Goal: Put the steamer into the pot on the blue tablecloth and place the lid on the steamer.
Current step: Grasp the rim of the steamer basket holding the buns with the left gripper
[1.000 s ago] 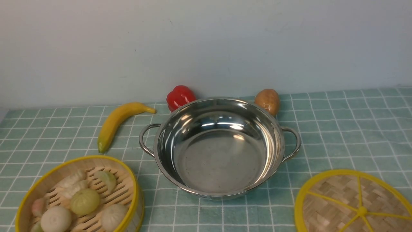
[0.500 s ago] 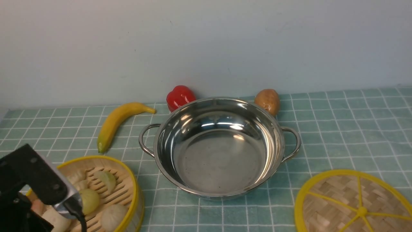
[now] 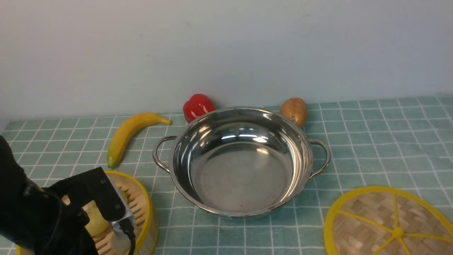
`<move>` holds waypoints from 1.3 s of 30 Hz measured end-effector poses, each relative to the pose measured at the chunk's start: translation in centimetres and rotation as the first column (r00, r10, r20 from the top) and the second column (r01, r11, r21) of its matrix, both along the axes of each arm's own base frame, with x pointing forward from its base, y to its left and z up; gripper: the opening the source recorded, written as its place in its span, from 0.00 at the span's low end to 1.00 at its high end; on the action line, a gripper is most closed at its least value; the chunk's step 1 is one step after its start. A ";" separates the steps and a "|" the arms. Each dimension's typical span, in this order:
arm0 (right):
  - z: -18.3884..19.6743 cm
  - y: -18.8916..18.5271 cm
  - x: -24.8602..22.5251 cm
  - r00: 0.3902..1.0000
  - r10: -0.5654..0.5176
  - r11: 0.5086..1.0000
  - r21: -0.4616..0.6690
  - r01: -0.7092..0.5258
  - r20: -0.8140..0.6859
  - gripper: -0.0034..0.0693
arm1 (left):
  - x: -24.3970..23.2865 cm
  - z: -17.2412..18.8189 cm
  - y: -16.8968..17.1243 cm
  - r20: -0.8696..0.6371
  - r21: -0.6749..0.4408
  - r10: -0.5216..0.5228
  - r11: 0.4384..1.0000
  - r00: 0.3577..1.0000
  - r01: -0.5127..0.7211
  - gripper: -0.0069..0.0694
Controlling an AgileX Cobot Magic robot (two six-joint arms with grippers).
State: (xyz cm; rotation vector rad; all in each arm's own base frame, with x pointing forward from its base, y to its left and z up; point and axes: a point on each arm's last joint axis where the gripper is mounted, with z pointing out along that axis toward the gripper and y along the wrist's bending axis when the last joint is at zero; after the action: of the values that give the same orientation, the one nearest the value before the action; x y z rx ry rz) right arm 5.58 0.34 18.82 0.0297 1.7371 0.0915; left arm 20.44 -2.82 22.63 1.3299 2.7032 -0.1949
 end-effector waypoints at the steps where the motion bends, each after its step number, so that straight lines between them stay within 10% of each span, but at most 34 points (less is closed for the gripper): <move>1: 0.0 0.0 0.0 1.000 0.000 1.000 0.000 0.000 0.000 0.38 | 0.2 -0.3 0.0 -0.014 0.002 -0.004 1.000 1.000 0.004 0.72; 29: 0.0 0.0 0.0 1.000 0.000 1.000 0.000 0.000 0.000 0.38 | 2.7 -5.6 0.1 -0.168 0.044 -0.019 0.999 0.986 0.027 0.71; 36: 0.0 0.0 0.0 1.000 0.000 1.000 0.000 0.000 0.000 0.38 | 3.1 -6.3 0.0 -0.167 0.037 -0.009 0.999 0.986 0.015 0.52; 39: 0.0 0.0 0.0 1.000 0.000 1.000 0.000 0.000 0.000 0.38 | 3.0 -6.3 -0.2 -0.178 0.023 0.005 1.000 0.984 0.000 0.24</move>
State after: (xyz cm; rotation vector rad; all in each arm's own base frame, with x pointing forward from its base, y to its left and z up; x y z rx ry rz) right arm 5.58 0.34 18.82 0.0297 1.7371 0.0915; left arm 23.43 -2.98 16.31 1.3772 2.8609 -0.2970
